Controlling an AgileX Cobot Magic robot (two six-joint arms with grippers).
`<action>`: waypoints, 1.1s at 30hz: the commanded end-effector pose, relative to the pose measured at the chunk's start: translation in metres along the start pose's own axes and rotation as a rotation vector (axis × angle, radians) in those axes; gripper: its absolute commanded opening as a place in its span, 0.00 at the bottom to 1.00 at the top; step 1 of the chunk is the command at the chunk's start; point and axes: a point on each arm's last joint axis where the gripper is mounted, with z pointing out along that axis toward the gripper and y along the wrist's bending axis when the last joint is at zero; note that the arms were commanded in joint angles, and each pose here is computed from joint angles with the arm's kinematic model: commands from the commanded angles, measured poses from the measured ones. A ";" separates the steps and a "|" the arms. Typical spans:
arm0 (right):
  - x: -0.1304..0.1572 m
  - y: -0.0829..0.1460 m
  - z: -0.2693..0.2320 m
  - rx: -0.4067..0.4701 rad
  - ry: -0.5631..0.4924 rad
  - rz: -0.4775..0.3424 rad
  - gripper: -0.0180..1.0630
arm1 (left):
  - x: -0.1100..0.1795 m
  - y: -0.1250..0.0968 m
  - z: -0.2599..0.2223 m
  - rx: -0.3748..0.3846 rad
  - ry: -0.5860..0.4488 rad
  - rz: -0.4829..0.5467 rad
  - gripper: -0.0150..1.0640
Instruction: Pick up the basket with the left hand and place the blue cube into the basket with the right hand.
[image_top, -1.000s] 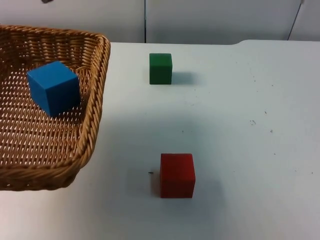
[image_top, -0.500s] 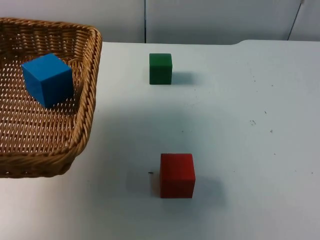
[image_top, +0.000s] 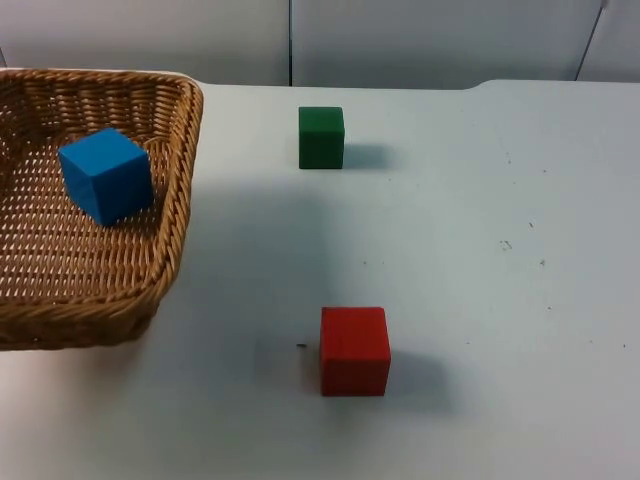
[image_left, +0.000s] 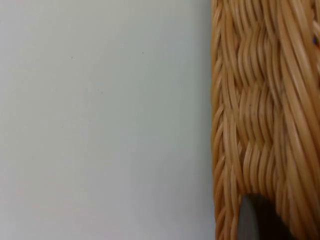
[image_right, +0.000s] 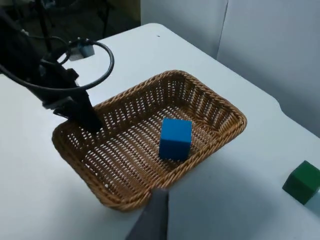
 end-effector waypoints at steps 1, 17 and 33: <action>0.004 0.000 -0.014 -0.005 -0.037 0.014 0.79 | -0.008 0.001 0.002 0.024 -0.032 -0.002 0.01; 0.011 -0.002 -0.067 -0.001 -0.133 0.037 0.79 | -0.010 0.024 0.033 0.056 -0.059 0.027 0.01; 0.012 -0.002 -0.066 0.000 -0.113 0.030 0.79 | -0.005 0.039 0.050 0.046 -0.014 0.037 0.01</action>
